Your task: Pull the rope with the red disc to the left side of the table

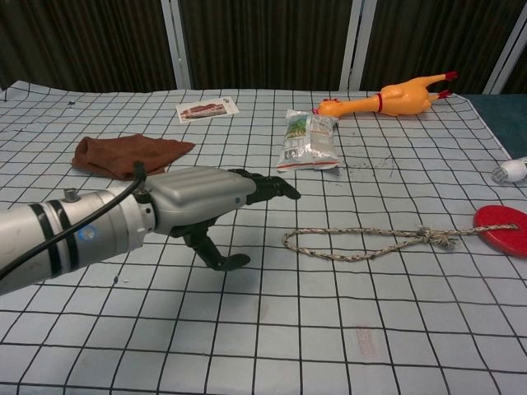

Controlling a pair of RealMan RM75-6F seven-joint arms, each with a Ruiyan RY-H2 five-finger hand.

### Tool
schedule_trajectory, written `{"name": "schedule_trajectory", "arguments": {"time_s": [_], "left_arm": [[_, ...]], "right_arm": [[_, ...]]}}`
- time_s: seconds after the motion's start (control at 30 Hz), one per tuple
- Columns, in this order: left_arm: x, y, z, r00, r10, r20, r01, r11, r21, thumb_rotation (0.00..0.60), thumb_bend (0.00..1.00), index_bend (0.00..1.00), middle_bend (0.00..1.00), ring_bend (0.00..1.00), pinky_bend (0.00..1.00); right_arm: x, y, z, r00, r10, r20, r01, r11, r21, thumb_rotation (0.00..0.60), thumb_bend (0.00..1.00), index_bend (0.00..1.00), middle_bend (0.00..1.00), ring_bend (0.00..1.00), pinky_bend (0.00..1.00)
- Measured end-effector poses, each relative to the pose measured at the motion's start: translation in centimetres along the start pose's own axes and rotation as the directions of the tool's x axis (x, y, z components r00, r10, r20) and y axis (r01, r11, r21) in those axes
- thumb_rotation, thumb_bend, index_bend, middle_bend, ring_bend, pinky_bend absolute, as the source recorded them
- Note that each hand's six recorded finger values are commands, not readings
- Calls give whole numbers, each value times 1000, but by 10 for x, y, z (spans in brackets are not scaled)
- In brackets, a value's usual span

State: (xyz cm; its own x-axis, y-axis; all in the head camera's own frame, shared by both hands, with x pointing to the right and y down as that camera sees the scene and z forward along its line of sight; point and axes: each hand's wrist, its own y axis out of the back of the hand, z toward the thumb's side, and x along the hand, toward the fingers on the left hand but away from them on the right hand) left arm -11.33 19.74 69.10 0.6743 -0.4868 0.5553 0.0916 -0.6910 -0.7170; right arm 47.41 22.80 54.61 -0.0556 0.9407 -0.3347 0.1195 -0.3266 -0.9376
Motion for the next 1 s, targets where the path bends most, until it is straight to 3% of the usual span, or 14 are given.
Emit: {"name": "schedule_trajectory", "arguments": {"time_s": [0.27, 0.5, 0.57, 0.77, 1.0], "left_arm": [[29, -14, 5, 998, -69, -3, 69, 996, 56, 600, 414, 0, 0, 0, 0], [39, -24, 13, 996, -86, 6, 85, 989, 125, 600, 420, 13, 0, 0, 0], [42, -27, 13, 996, -90, 3, 88, 987, 138, 600, 432, 40, 0, 0, 0], [43, -31, 9, 995, -102, -7, 102, 981, 166, 600, 436, 247, 0, 0, 0], [39, -31, 4, 994, -108, -20, 110, 978, 177, 600, 437, 360, 0, 0, 0]], "right_arm": [[-2, -4, -3, 1000, 5, 6, -5, 1000, -3, 600, 246, 0, 0, 0, 0], [-4, -4, -4, 1000, -5, 6, 5, 1000, -9, 600, 245, 0, 0, 0, 0], [-4, -4, -4, 1000, -6, 7, 6, 1000, -9, 600, 245, 0, 0, 0, 0], [-4, -6, -8, 1000, -2, 16, 2, 1000, -10, 600, 245, 0, 0, 0, 0], [-5, -6, -7, 1000, 0, 13, 0, 1000, -10, 600, 245, 0, 0, 0, 0]]}}
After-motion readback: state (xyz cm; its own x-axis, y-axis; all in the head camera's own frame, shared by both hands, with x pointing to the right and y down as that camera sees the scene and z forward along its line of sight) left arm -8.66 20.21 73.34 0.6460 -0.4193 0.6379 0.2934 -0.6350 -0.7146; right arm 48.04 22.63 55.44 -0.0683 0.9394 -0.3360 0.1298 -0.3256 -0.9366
